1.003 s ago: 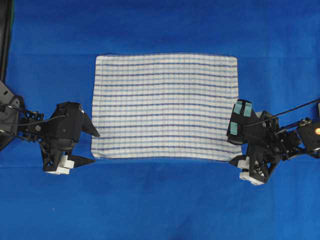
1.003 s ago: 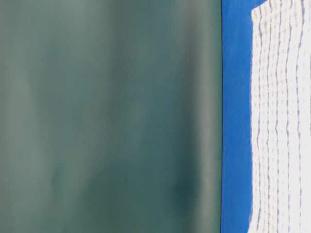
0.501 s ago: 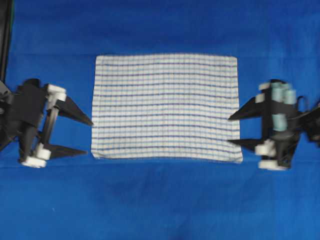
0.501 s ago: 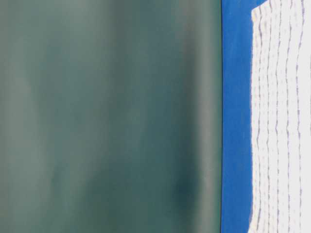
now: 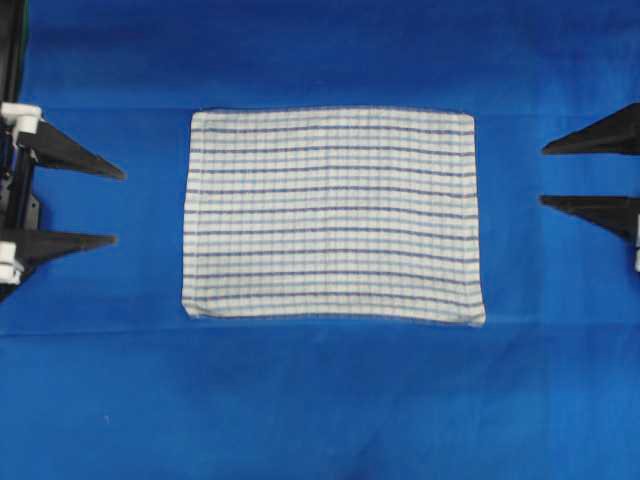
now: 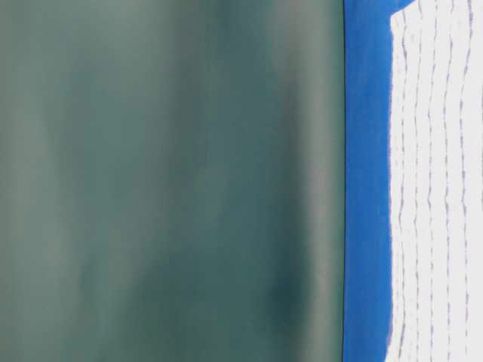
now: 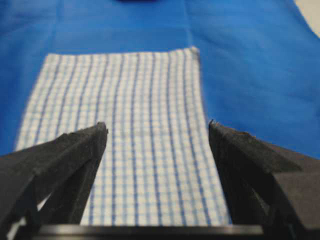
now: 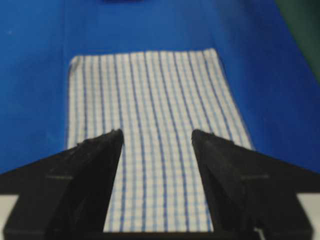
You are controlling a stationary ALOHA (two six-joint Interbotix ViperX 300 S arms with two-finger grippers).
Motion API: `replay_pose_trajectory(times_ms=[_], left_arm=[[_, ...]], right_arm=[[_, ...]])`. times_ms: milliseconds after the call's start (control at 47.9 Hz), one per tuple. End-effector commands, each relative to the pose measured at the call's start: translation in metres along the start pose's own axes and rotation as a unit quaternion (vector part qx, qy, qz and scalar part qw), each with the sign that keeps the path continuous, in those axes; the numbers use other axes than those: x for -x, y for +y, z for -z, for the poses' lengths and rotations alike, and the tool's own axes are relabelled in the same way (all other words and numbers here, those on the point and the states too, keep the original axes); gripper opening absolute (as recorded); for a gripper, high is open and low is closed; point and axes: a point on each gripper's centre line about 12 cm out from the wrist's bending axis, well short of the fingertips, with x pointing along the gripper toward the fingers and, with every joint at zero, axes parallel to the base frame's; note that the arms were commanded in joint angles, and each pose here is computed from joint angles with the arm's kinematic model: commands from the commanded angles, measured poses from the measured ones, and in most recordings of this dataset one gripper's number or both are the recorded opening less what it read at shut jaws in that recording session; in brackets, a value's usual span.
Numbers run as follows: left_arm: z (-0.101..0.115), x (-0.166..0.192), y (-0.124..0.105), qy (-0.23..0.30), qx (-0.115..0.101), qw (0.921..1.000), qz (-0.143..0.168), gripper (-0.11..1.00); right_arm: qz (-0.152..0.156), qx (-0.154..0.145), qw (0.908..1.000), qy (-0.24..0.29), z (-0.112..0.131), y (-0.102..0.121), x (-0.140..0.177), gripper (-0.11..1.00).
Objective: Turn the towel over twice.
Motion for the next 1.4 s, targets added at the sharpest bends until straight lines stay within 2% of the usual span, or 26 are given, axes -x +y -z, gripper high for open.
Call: replay_pose_trajectory(times_ms=[0, 397, 606, 836, 1003, 1233, 1379], left_arm=[[-0.002, 0.0, 0.002, -0.004, 0.0, 1.0, -0.006, 0.78], [-0.005, 0.002, 0.004, -0.01, -0.002, 0.9999, -0.012, 0.78], [-0.003, 0.01, 0.01, -0.008, -0.003, 0.9995, -0.03, 0.78], [0.01, 0.023, 0.011, -0.001, 0.003, 0.9993, -0.037, 0.78], [0.024, 0.029, 0.01, -0.006, 0.008, 0.9993, -0.037, 0.78], [0.047, 0.032, 0.009, -0.005, 0.011, 0.9992, -0.037, 0.77], [0.047, 0.034, 0.009, -0.018, 0.009, 0.9991, -0.038, 0.77]], right_arm=[[0.003, -0.003, 1.0, -0.008, -0.003, -0.002, 0.002, 0.64], [0.008, -0.001, 1.0, 0.002, 0.001, -0.003, -0.002, 0.64], [0.026, -0.004, 0.9997, 0.0, 0.004, -0.01, 0.008, 0.64], [0.025, -0.014, 0.9992, -0.028, 0.023, -0.019, 0.029, 0.64], [0.025, -0.025, 0.9984, -0.045, 0.046, -0.025, 0.041, 0.63], [0.046, -0.052, 0.9971, -0.032, 0.076, -0.033, 0.04, 0.63], [0.046, -0.056, 0.9969, -0.029, 0.079, -0.033, 0.038, 0.62]])
